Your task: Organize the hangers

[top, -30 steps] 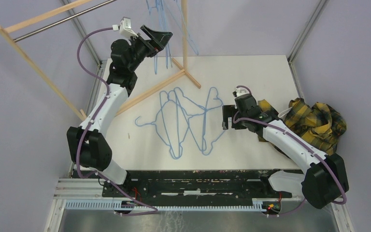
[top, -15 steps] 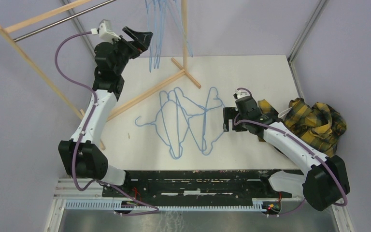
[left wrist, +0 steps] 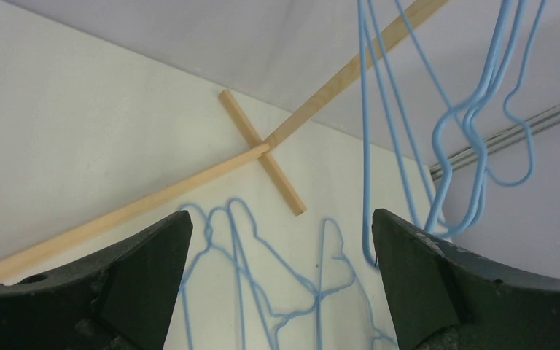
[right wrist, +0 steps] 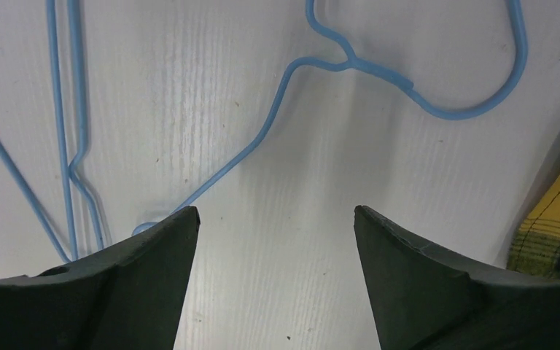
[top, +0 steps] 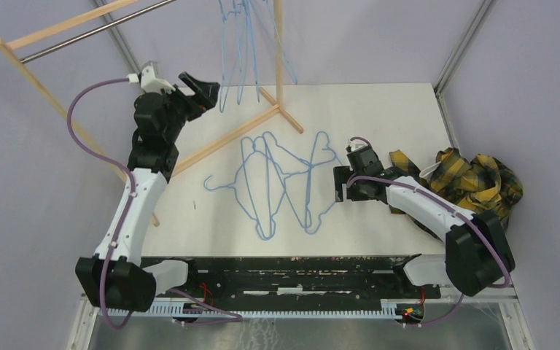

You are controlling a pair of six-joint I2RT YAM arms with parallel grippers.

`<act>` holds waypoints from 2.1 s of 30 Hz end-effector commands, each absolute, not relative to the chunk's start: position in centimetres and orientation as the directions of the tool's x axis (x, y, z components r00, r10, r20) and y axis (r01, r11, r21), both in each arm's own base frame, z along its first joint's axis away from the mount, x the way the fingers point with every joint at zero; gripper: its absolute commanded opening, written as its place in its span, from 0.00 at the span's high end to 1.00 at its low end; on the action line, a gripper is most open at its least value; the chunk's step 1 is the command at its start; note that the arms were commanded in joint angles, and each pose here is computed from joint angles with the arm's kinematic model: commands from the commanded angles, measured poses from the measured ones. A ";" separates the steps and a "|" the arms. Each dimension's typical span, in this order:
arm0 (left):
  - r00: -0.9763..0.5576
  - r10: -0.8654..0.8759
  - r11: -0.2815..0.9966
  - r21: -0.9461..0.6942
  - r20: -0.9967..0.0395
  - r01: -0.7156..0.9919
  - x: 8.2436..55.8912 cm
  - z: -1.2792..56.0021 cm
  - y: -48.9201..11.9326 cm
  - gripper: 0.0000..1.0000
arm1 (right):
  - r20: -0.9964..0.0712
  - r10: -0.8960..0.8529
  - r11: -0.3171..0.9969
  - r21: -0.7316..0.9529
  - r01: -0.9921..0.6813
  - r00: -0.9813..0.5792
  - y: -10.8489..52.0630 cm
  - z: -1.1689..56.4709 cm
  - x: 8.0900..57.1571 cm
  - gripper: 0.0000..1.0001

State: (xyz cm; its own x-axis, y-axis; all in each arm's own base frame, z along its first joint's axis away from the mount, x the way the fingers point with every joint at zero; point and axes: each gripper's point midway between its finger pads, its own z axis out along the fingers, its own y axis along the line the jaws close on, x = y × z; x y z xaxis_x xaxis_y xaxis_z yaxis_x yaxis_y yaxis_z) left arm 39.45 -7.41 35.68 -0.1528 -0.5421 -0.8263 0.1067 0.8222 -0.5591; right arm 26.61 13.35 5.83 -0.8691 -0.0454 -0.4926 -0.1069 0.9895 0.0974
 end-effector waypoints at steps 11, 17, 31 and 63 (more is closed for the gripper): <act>-0.341 -0.424 0.882 -0.468 -0.839 0.055 31.7 25.5 -7.5 0.05 | -0.516 0.209 0.956 0.286 0.062 -0.831 15.2 4.7 34.4 0.62; -0.387 -0.405 0.886 -0.460 -0.828 0.059 30.9 22.5 -8.6 0.06 | -0.484 0.259 0.942 0.316 0.109 -0.836 15.7 3.3 34.5 0.60; -0.483 -0.179 0.900 -0.341 -0.857 0.272 27.8 18.3 -17.7 0.07 | -0.486 0.222 0.969 0.205 0.136 -0.845 13.6 0.7 33.8 1.00; -0.471 0.086 0.799 -0.222 -0.878 0.559 23.8 13.6 -39.0 0.08 | -0.615 0.245 0.899 0.434 -0.063 -0.750 18.3 14.2 30.7 0.99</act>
